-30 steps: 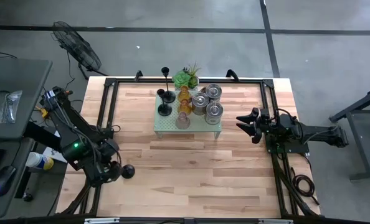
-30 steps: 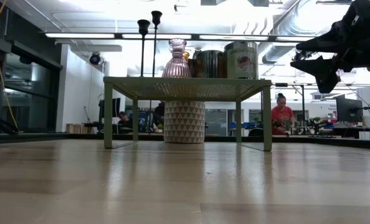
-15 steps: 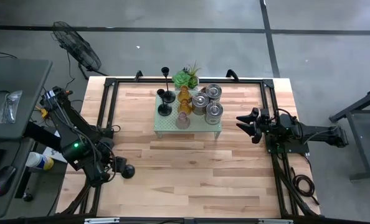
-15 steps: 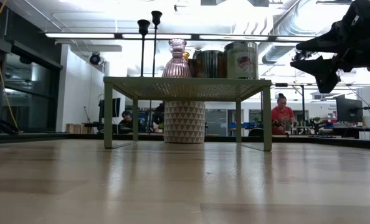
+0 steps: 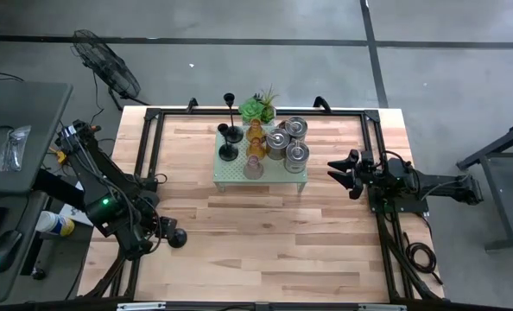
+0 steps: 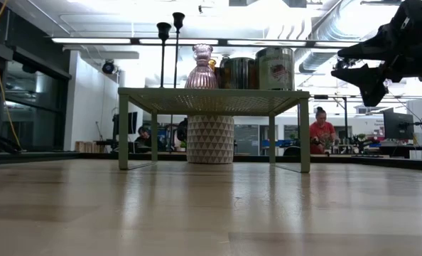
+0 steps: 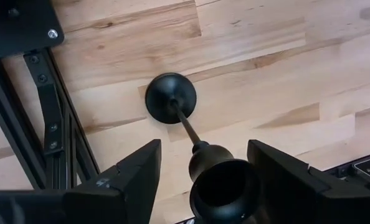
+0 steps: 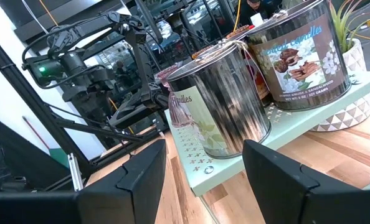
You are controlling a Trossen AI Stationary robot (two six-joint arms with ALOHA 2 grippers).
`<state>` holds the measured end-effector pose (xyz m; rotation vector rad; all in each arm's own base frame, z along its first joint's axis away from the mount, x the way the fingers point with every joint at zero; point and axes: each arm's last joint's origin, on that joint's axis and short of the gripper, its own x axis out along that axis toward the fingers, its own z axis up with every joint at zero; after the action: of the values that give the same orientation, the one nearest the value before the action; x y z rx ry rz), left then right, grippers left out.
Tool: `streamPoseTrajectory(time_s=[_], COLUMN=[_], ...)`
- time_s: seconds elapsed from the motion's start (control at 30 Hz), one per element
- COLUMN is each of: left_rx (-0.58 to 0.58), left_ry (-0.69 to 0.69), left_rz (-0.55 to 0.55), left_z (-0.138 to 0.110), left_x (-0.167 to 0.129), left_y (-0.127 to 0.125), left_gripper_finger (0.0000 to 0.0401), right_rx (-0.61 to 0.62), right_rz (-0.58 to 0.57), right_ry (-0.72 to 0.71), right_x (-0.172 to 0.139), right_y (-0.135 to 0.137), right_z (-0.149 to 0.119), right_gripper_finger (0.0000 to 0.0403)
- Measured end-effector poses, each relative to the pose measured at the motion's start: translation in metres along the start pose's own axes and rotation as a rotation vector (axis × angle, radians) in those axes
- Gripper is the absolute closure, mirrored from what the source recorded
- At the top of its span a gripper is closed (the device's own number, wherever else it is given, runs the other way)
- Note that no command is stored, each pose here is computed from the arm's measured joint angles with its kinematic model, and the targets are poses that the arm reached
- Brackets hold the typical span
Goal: Pick & Place candle stick holders
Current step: Put the black candle holder on the shelf
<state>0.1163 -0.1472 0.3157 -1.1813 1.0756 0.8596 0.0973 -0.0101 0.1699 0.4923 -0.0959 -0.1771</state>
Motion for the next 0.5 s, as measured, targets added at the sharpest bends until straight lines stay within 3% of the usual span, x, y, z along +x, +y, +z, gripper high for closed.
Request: streamPoseTrajectory(time_s=[0.5], left_rx=[-0.004], left_ry=[0.063], left_rz=[0.011], left_z=[-0.0033], left_x=[-0.0002], left_y=[-0.0014], left_gripper_finger=[0.0205], right_rx=[0.0], right_rz=[0.0], right_ry=[0.0], right_x=[0.0], right_y=[0.0], right_z=[0.0], right_gripper_finger=[0.0197])
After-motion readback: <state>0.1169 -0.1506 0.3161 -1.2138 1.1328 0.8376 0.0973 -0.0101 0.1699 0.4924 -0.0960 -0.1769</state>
